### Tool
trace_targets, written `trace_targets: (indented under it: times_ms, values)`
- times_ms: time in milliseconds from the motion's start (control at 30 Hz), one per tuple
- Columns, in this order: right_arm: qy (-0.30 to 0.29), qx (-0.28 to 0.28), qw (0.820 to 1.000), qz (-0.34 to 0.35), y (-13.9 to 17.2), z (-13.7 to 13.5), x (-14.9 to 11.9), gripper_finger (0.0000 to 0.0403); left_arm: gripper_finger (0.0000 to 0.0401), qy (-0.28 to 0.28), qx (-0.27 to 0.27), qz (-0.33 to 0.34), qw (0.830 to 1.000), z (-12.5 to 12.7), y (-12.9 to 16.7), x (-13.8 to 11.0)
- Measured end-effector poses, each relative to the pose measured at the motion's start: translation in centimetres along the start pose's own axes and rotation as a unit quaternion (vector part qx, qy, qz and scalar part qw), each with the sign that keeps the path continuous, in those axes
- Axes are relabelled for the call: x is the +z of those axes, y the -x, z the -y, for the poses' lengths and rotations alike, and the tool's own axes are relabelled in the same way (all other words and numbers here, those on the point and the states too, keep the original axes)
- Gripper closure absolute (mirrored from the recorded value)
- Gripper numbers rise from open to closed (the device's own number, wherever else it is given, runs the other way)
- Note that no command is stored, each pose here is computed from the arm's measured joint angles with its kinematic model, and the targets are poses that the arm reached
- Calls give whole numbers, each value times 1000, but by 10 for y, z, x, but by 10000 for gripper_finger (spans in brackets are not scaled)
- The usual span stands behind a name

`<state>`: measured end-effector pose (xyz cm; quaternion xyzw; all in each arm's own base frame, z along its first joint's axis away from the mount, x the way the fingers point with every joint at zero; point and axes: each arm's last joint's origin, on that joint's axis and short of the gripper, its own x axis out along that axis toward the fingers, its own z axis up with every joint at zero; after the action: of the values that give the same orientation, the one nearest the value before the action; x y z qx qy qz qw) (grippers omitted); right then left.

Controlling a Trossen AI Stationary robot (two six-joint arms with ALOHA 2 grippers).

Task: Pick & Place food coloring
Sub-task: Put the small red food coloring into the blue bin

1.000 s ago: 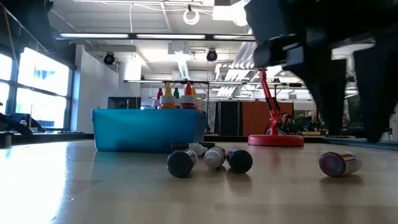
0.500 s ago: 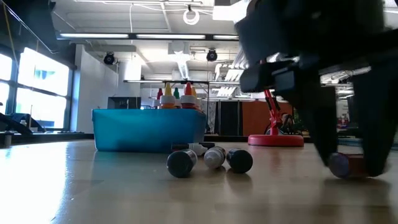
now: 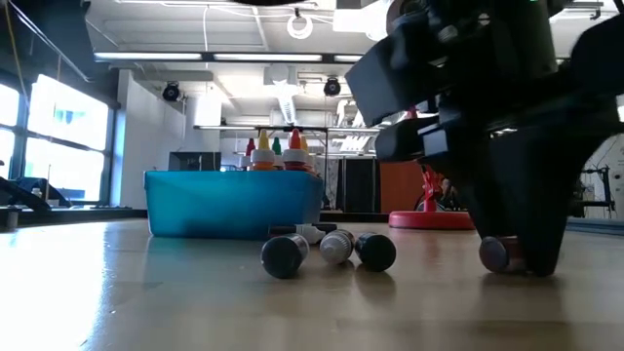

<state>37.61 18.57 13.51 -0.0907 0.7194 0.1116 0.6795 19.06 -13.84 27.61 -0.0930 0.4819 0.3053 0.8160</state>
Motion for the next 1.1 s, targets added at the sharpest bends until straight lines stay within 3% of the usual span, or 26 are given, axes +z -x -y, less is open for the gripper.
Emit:
trace_targets:
  times_ms: [200,333,467,600,800,1100]
  values:
    - [-46,-3,998,34,17,16,5,338,226,-1,3,8,1000,0,0,0]
    - [-51,-52,985,156,60,36,23,324,226,-4,6,8,1000,-1,0,0]
    - [-32,-123,945,300,89,65,52,311,226,-4,11,23,1000,-1,0,1]
    - [-45,-160,892,420,111,109,70,332,226,-1,11,32,999,-1,0,2]
    - [-95,-171,878,436,115,161,66,335,226,0,11,32,999,-1,0,2]
    - [-87,-167,887,422,86,186,62,282,226,-5,22,47,999,-3,0,2]
